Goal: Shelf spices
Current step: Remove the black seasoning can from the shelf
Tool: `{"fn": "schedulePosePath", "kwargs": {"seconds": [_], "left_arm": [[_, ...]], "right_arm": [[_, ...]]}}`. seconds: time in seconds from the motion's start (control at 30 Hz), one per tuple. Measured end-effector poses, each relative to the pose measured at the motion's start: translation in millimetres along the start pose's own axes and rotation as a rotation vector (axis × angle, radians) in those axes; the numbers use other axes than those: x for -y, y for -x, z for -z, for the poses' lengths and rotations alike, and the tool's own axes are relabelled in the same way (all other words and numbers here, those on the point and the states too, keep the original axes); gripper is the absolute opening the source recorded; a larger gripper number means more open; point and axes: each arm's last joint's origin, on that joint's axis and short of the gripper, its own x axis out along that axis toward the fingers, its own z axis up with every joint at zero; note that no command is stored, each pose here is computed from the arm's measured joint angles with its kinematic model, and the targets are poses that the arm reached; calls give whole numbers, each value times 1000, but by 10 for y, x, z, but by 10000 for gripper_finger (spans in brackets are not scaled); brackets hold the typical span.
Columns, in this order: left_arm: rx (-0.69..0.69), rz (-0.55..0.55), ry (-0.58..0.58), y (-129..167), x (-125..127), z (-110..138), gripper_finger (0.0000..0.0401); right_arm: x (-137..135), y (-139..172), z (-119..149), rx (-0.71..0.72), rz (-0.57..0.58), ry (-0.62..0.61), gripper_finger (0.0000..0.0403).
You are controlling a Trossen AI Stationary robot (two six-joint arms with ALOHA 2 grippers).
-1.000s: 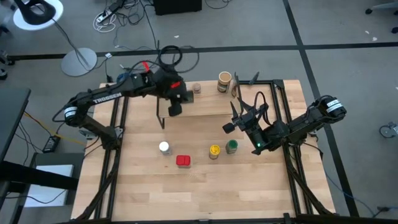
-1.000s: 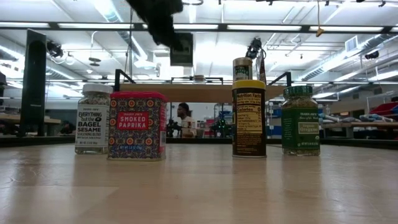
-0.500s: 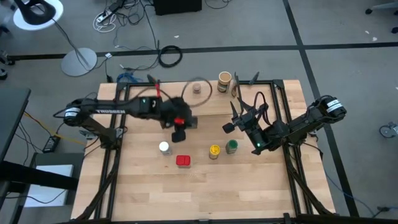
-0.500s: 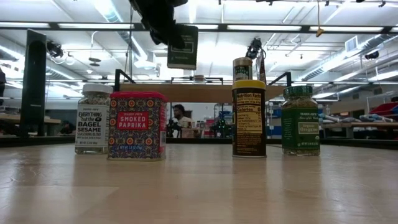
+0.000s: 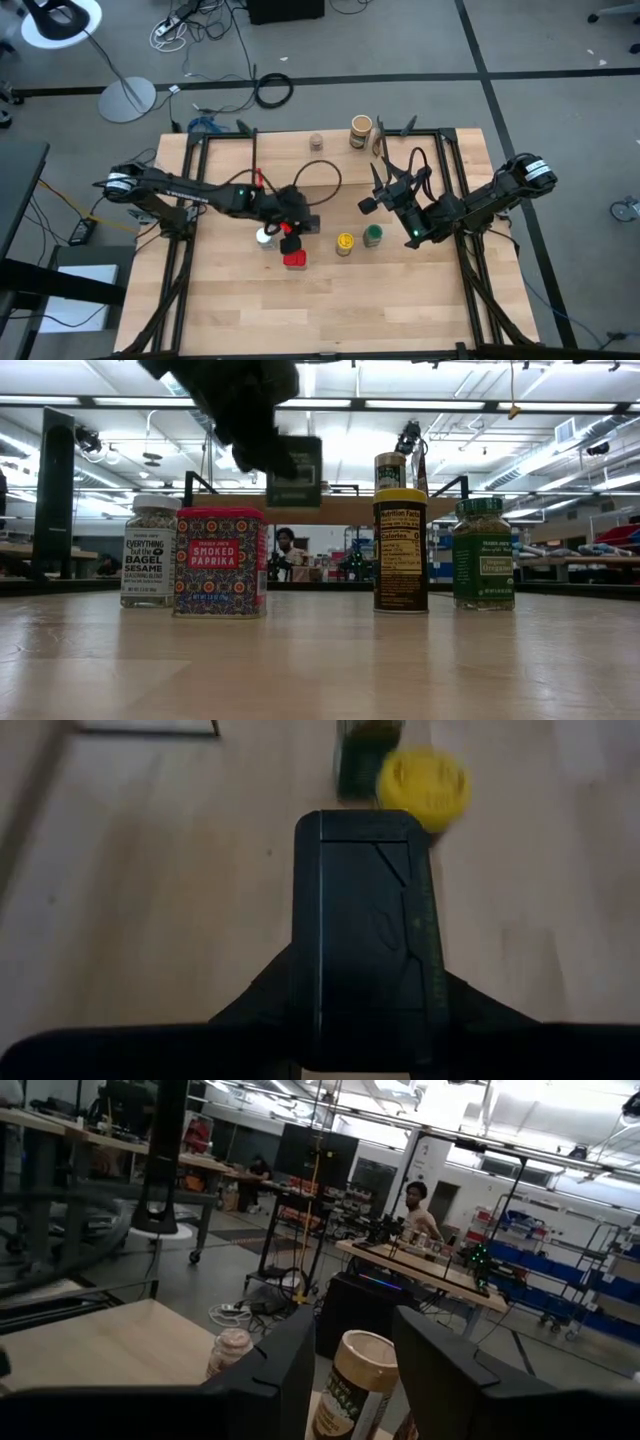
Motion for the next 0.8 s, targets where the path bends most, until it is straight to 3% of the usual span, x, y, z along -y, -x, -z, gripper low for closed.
{"fn": "schedulePosePath", "kwargs": {"seconds": [0.27,0.8], "left_arm": [[-84,4,-28,-253,49,272,112],[-154,-36,-36,-651,54,424,112]], "right_arm": [[-2,0,1,0,-1,2,134],[-9,0,6,-1,-2,13,133]]}}
